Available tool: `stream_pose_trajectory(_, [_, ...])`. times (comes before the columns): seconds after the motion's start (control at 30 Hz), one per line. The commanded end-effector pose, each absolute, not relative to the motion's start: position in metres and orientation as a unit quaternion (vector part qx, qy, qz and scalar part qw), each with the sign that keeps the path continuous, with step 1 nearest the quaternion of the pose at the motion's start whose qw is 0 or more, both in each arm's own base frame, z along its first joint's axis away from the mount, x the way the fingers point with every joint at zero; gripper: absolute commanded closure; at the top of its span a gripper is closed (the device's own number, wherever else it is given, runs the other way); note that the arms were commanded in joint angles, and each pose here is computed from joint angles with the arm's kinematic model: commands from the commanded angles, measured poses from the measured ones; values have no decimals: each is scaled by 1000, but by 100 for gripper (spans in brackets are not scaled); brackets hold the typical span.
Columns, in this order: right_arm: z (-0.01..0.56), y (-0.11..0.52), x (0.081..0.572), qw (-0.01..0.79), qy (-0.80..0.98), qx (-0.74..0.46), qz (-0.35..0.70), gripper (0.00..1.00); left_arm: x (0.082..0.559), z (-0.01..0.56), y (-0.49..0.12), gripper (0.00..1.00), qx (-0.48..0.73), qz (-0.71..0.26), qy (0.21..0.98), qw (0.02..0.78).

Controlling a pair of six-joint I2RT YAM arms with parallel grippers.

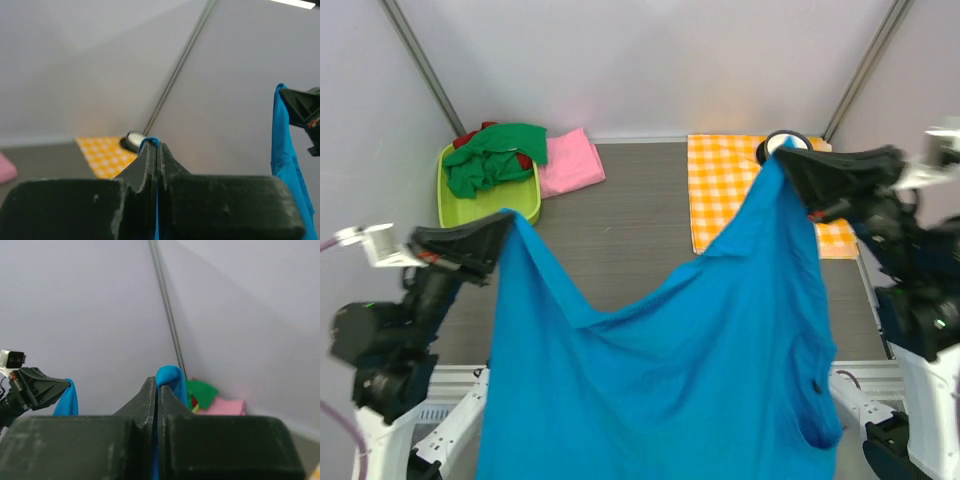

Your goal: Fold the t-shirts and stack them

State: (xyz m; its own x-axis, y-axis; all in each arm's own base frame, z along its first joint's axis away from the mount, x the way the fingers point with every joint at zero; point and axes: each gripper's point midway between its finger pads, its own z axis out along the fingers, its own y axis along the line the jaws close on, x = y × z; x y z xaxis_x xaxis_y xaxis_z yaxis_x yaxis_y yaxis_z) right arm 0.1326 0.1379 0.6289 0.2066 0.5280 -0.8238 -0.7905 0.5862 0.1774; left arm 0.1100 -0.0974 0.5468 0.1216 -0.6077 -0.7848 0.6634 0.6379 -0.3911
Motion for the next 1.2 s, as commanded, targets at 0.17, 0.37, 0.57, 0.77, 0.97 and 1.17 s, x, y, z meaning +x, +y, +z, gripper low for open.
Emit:
stream_pose_trajectory(0.17, [473, 145, 278, 711, 616, -40, 337, 99, 222, 363, -109, 100, -110, -370, 630, 673])
stream_pose_trajectory(0.37, [388, 134, 343, 679, 689, 18, 255, 99, 264, 281, -107, 100, -172, -317, 683, 635])
stream_pose_trajectory(0.57, [341, 119, 398, 660, 719, 85, 200, 99, 297, 252, -96, 100, -214, -254, 702, 630])
stream_pose_trajectory(0.77, [318, 118, 442, 646, 735, 105, 180, 99, 339, 242, -90, 100, -231, -215, 720, 618])
stream_pose_trajectory(0.97, [294, 109, 486, 629, 752, 120, 158, 99, 381, 236, -66, 99, -287, -220, 715, 598])
stream_pose_trajectory(1.17, [278, 105, 522, 615, 767, 121, 136, 99, 423, 234, -50, 100, -308, -208, 721, 585])
